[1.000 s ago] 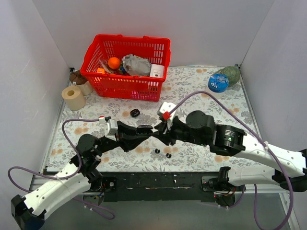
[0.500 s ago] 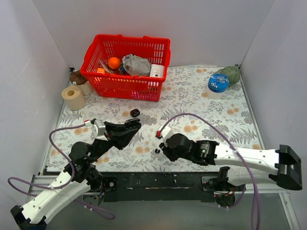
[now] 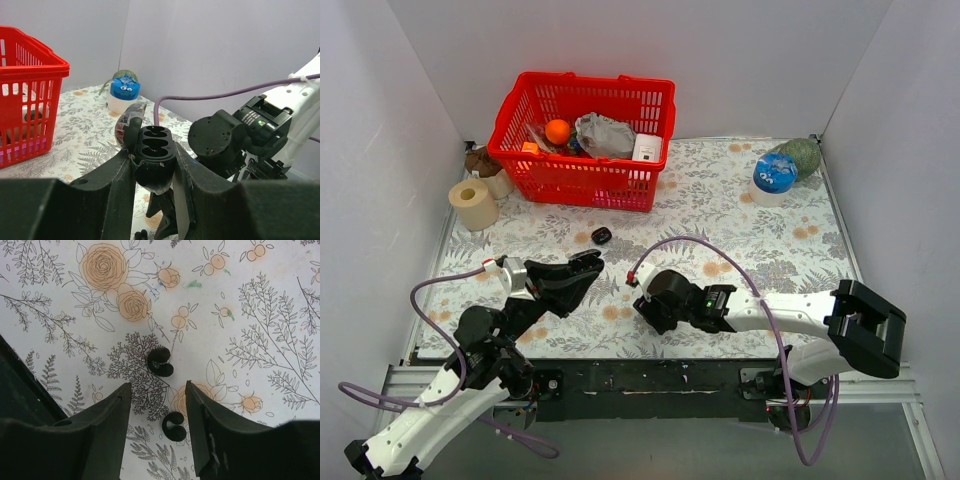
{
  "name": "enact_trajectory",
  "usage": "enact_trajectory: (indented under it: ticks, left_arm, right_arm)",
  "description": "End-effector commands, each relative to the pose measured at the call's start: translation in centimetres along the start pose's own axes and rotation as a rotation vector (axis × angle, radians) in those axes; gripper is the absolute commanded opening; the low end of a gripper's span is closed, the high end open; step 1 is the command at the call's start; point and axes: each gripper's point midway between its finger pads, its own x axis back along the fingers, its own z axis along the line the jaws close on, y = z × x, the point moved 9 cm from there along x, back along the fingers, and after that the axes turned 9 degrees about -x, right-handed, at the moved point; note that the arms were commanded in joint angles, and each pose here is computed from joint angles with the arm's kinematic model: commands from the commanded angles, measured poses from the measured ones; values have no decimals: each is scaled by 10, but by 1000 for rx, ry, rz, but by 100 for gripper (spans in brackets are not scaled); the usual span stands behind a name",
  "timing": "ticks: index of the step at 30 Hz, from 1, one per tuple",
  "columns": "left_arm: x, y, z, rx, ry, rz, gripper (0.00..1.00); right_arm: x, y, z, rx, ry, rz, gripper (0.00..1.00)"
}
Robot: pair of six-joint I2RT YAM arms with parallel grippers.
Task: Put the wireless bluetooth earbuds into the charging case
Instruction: Pick up the earbud from the center of the board.
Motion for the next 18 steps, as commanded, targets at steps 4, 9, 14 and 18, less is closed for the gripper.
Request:
enact_trajectory:
  ticks: [4,9,14,18]
  left_arm:
    - [6,2,1,-10,21,-2,0]
    - [6,1,1,-2,17,-3,0]
    - [5,-1,0,2,11,2,0]
    - [3,-3,0,6,9,14,0]
  right_arm:
    - [-9,30,3,1,86,-80,49]
    - [-9,31,6,1,121,-75,44]
    - [-10,30,10,-5,164,-77,45]
    - [-15,24,10,-9,163,-53,45]
